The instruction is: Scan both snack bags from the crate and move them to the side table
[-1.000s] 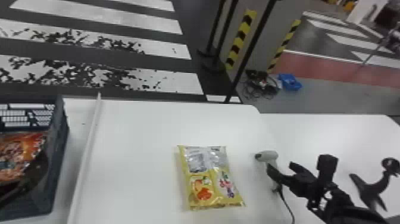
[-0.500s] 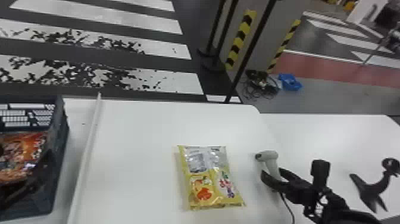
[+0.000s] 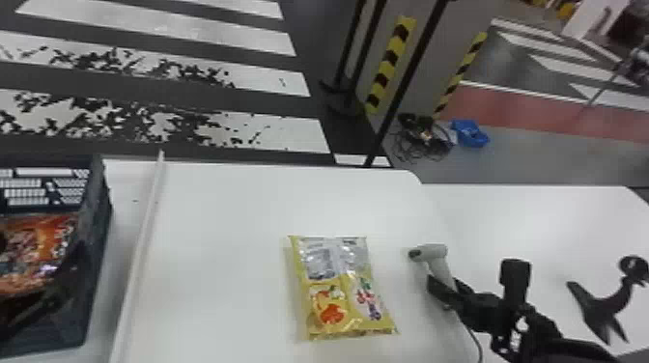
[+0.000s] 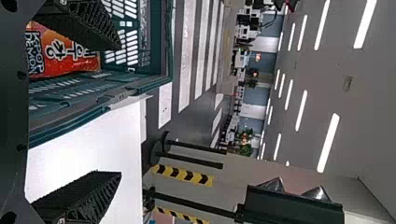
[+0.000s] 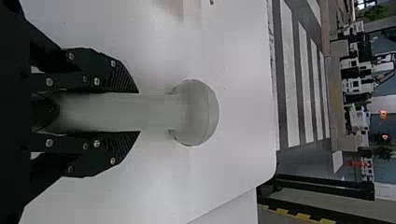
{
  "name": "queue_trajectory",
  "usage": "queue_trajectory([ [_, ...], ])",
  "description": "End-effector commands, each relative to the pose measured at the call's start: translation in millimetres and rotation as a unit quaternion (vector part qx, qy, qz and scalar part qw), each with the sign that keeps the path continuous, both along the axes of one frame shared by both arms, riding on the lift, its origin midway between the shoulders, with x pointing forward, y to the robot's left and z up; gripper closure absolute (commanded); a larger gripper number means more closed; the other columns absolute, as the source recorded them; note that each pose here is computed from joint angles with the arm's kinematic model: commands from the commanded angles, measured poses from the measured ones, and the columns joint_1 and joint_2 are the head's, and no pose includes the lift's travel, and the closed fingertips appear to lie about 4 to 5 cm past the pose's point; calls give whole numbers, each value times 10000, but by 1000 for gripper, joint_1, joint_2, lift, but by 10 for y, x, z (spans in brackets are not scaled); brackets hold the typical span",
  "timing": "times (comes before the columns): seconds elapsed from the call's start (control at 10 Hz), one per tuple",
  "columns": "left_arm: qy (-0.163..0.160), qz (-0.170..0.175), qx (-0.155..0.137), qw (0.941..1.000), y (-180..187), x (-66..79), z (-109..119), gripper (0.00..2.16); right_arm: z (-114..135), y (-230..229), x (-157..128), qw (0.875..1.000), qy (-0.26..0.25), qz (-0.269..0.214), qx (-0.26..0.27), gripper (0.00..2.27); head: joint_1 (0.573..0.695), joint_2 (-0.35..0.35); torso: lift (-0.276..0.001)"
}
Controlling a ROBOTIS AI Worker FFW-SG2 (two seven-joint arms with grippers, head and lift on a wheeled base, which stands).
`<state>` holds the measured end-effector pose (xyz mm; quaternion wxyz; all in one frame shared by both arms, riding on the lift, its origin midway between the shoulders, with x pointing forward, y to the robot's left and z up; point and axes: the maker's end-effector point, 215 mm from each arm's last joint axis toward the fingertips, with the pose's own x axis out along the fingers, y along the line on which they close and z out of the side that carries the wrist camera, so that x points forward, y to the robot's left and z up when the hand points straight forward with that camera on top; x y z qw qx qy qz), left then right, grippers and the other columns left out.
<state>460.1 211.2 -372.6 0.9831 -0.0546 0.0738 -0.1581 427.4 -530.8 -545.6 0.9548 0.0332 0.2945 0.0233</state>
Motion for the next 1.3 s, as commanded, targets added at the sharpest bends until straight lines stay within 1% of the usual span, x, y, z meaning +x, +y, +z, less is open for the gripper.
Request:
queue_trajectory([
  [0.0,-12,-10,3,10000,-4,-2,14,36,149,64,0,9999,-96,-29,-51,2243,695,-350,-95],
  [0.1,-27,-11,-1,10000,-6,-5,24,36,269,109,-25,9999,-114,-112,-48,2243,695,-350,-95],
  [0.2,-41,-23,33,10000,3,-3,39,36,476,173,-72,9993,-200,-271,-140,2243,695,-350,-95],
  [0.3,-45,-35,82,9999,25,-1,45,36,697,380,-94,9991,-283,-308,-18,2243,695,-350,-95],
  [0.4,-56,-32,124,9999,58,9,56,36,899,608,-129,9992,-286,-268,30,2243,695,-350,-95],
  [0.5,-66,-39,102,9999,47,4,65,36,1063,879,-157,9993,-298,-154,147,2243,695,-350,-95],
  [0.6,-155,-20,111,9998,35,14,113,36,1196,1146,-173,9989,-385,-40,253,2243,695,-316,-95],
  [0.7,-161,-13,132,9998,53,16,113,36,1225,1369,-216,9987,-314,-6,398,2243,695,-280,-95],
  [0.9,-172,-42,155,9997,54,17,136,36,1237,1851,-277,9971,-303,183,680,2243,695,-232,-95],
  [1.0,-199,-57,156,9997,46,19,168,36,1156,2066,-294,9964,-258,293,748,2243,695,-195,-95],
  [1.1,-217,-62,164,9996,40,21,189,36,1078,2218,-300,9966,-214,419,680,2243,695,-161,-95],
  [1.2,-216,-35,194,9996,66,8,186,36,1007,2300,-302,9964,-179,477,681,2243,695,-148,-95],
])
